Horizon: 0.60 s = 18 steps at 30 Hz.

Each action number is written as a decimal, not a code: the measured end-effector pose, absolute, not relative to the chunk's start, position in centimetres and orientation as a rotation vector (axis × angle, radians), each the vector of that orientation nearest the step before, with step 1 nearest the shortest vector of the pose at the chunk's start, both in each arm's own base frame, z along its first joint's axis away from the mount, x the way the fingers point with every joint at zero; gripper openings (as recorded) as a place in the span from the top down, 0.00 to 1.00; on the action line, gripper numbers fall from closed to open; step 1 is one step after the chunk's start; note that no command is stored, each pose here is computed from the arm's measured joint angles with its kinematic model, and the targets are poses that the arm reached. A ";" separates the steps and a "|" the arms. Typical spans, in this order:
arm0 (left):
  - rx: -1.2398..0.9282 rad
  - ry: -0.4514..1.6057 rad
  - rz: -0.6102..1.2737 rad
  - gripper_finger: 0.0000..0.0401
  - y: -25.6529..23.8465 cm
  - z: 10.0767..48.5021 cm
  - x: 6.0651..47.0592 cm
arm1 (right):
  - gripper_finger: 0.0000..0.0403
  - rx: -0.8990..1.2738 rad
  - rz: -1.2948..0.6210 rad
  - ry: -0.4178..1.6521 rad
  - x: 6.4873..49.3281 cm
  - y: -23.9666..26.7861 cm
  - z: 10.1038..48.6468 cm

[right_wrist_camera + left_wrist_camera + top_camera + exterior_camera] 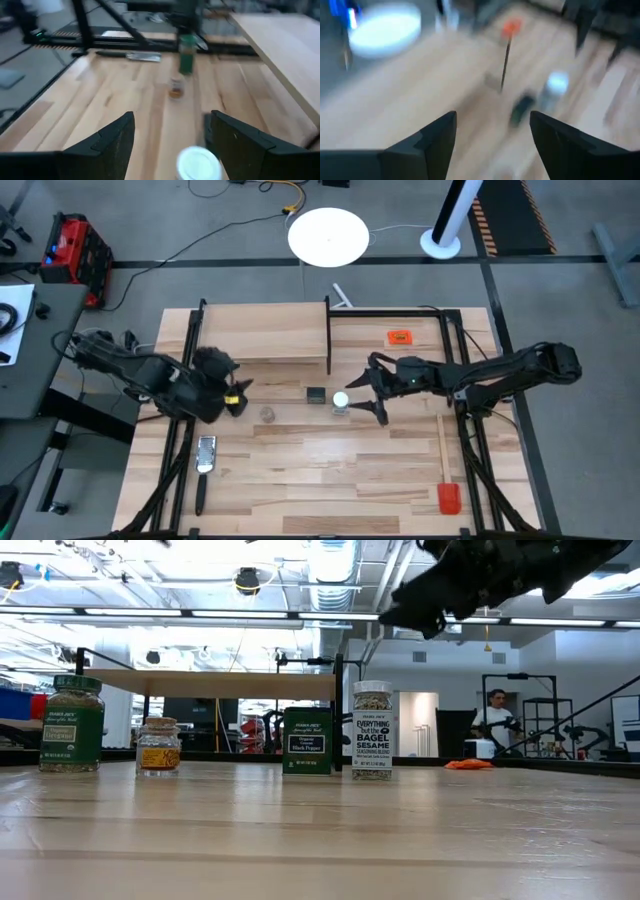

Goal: Shelf spices
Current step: Return to Home Position

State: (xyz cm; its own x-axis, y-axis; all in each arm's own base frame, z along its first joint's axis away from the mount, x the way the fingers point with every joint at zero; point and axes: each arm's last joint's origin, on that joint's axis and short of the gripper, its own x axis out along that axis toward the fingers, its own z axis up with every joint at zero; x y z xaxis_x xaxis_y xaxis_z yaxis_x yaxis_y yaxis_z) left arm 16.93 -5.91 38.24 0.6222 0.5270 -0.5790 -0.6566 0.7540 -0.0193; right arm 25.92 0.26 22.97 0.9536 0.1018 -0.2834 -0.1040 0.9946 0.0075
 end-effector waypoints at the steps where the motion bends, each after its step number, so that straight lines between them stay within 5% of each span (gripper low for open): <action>1: -0.188 0.522 0.681 0.40 -6.1 38.7 17.2 | 0.35 -0.039 0.122 0.276 25.9 0.6 23.1; 7: 0.140 0.358 0.557 0.40 -7.4 40.3 19.7 | 0.35 -0.099 0.159 0.059 26.2 1.6 26.1; 13: 0.216 0.171 0.134 0.40 -7.9 40.7 22.9 | 0.35 -0.220 0.191 -0.132 24.8 2.7 31.1; 18: 0.234 0.162 0.109 0.40 -6.2 39.3 22.9 | 0.35 -0.240 0.215 -0.209 21.2 3.2 33.9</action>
State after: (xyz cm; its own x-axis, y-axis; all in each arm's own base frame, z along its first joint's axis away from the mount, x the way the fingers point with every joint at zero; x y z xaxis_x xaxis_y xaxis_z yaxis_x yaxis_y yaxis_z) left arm 22.94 -6.18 39.27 0.9811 0.1261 -0.1470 -0.0885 0.9669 0.2391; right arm 21.20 3.21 33.86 0.9554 0.2350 0.1787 -0.1853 0.9486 -0.2567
